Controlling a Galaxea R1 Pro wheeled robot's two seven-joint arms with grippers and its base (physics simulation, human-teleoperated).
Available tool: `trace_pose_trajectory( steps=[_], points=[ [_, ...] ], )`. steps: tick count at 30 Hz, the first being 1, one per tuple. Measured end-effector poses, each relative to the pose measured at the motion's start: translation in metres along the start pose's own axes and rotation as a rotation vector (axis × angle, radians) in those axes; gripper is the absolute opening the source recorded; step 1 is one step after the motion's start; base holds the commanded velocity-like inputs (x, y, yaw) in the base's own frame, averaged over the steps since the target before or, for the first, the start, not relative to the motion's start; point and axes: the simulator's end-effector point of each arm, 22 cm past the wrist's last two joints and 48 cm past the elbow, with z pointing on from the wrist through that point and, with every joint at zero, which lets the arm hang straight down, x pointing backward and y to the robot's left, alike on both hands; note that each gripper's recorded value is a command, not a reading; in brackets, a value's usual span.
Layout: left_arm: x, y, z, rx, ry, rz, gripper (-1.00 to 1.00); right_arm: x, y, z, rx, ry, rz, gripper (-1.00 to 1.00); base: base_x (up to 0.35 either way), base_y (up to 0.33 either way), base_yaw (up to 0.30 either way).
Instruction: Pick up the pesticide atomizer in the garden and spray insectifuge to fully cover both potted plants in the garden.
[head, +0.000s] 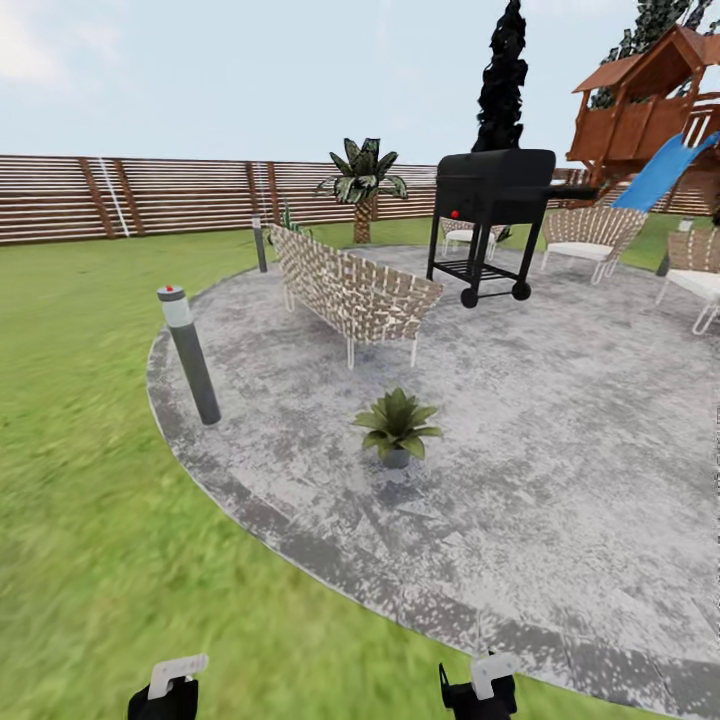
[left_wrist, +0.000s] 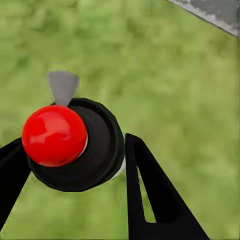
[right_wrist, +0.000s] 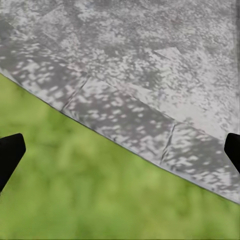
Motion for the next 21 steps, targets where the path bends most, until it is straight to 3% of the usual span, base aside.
trace_pose_trajectory(
  steps=[21],
  points=[
    [-0.0001,0.0,0.0,0.0,-0.001,0.0,-1.0,0.0,0.0,0.0,0.0,0.0,0.0,1.0,0.285,0.226,-0.265]
  ],
)
